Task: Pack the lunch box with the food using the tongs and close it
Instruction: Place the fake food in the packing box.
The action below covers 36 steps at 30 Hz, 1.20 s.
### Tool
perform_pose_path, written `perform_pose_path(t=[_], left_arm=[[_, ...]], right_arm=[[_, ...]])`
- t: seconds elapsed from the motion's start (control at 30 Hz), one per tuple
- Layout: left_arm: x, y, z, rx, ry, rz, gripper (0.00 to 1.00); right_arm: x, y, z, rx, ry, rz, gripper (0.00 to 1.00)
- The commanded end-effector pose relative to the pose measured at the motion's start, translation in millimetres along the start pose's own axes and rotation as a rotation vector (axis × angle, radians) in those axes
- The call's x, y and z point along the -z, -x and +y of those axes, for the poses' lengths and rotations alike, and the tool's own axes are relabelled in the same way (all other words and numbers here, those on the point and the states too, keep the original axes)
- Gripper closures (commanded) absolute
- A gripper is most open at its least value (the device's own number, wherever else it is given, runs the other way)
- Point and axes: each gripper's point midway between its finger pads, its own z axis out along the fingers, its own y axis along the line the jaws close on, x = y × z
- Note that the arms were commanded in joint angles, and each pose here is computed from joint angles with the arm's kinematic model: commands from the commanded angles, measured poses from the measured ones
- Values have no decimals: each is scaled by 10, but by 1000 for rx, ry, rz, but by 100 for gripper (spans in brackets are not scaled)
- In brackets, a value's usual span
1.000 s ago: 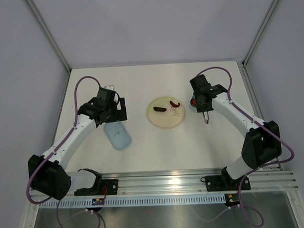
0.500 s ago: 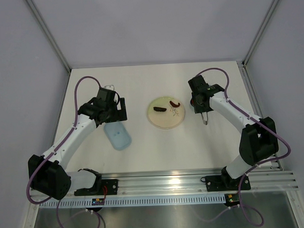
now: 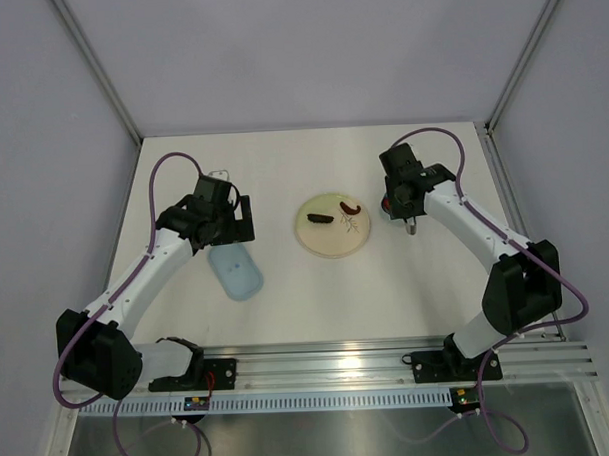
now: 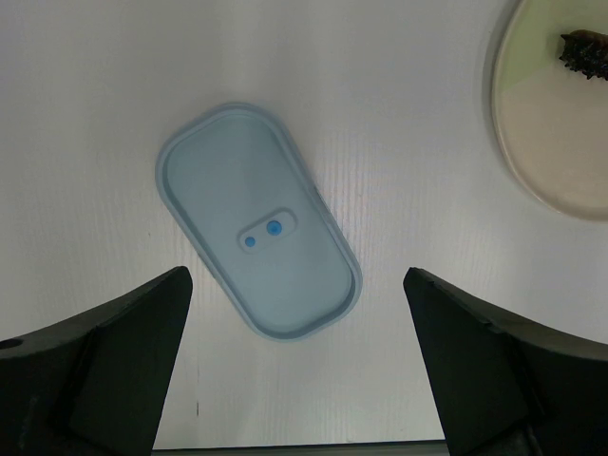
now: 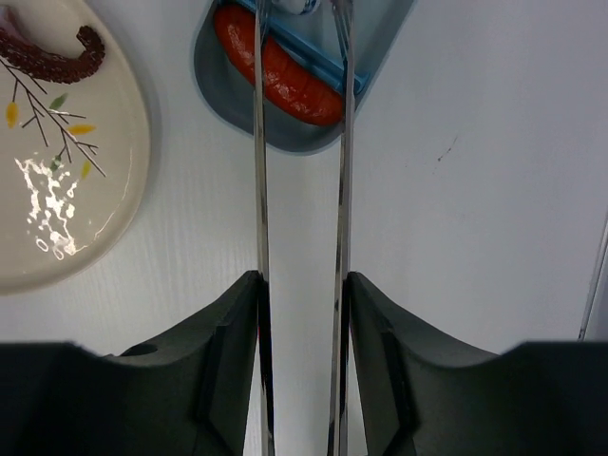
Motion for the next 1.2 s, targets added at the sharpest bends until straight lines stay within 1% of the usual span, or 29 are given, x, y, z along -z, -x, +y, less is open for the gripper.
perform_pose_path(t=[0.0,0.2,0.47,0.73,0.9,1.17], left_arm=[[50,85,6,-8,0,-51,1],[59,80,16,-7,1,-51,1],[46,70,32,-14,11,-50,1],[29,69,29,-14,12,-48,1],[28,71,26,-16,10,-47,1],[25,83,15,-17,7,-47,1]], right_arm=[[286,308,-89,-49,9,-109,53],[156,254,-97,-51,-2,-70,54],[38,186,-107,-70,37,-24,51],[-23,173,-110,-83,47,-14,52],[3,248,-160,-96,21,-38,53],[221,463,-258,-124,3,-118,53]])
